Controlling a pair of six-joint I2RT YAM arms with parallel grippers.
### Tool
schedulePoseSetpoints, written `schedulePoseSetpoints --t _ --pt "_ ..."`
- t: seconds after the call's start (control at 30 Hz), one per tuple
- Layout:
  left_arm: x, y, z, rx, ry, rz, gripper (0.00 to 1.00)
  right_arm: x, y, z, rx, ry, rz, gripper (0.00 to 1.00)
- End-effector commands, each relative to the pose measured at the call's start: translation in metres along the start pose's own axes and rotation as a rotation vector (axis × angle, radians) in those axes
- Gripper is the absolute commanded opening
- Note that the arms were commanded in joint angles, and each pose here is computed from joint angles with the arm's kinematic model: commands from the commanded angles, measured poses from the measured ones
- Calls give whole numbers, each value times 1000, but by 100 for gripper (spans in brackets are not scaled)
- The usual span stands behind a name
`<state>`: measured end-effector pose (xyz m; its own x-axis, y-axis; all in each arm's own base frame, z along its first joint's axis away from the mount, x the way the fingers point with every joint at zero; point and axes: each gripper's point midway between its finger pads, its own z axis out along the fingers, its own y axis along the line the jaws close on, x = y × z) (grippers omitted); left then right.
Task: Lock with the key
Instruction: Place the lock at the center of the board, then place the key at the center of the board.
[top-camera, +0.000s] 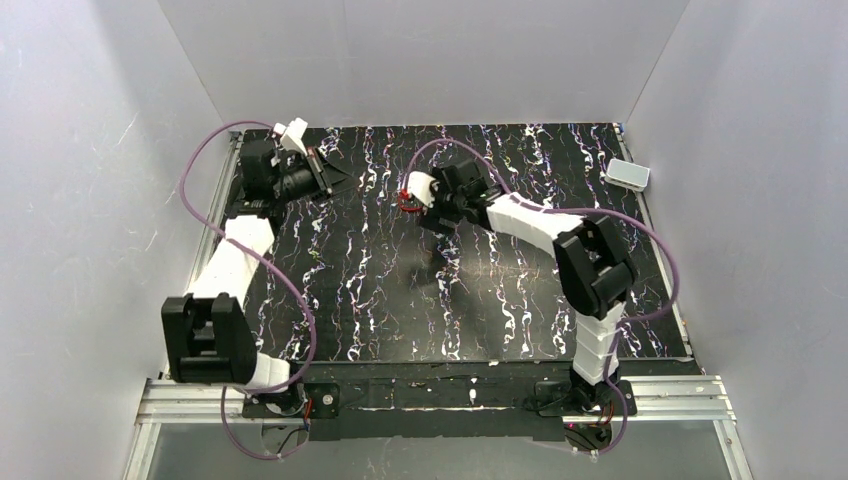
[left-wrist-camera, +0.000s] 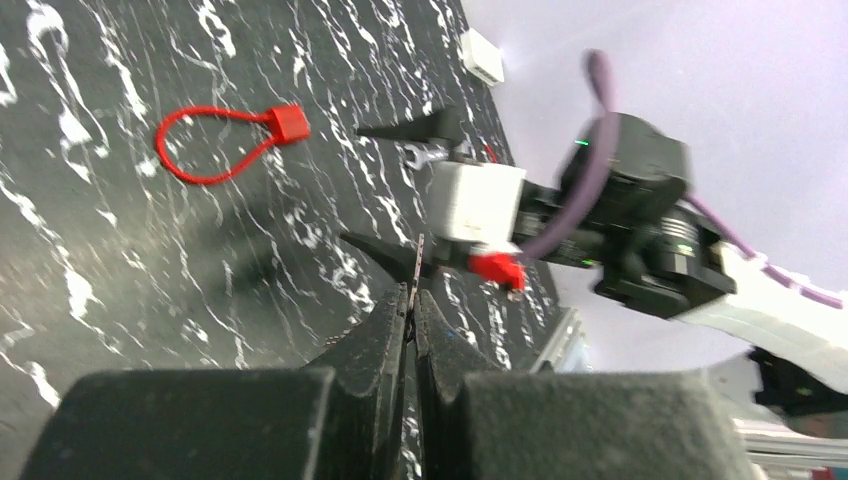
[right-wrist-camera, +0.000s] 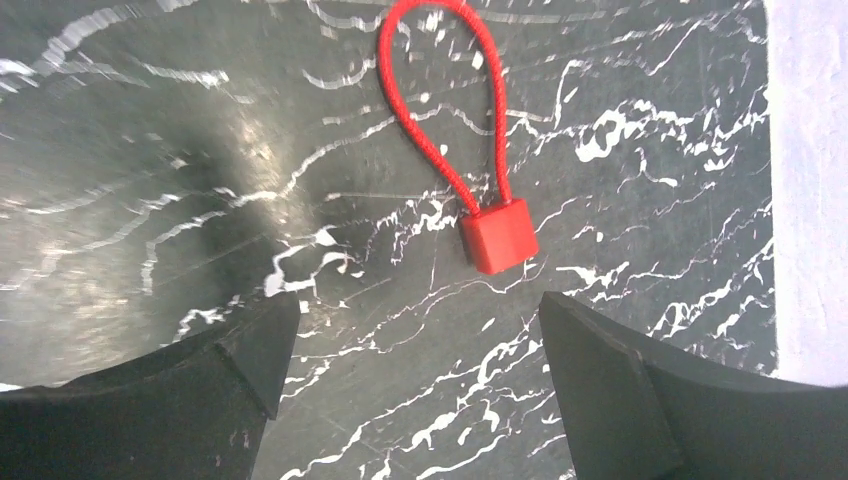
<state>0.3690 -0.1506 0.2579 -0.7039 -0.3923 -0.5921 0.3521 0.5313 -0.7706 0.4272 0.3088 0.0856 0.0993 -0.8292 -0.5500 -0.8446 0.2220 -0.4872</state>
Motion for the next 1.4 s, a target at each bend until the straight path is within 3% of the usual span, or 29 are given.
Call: schedulePoseSetpoints --t 0.0,0.27,0.53,0.7,0.83,1.37 --pt "-30 -3 18 31 -18 171 0 -34 -19 -49 -24 -189 241 98" --pt "-11 33 83 -62 146 283 0 -5 -52 -124 -37 -237 612 98" --pt "13 60 142 -123 242 429 0 77 -51 -199 62 -132 786 98" --pt "32 87 168 -166 312 459 0 124 -27 -234 110 -52 902 98" --pt "39 99 180 -184 336 477 0 133 -9 -244 125 -31 937 98" --pt "61 125 216 -219 398 523 0 157 -8 -246 192 68 1078 98"
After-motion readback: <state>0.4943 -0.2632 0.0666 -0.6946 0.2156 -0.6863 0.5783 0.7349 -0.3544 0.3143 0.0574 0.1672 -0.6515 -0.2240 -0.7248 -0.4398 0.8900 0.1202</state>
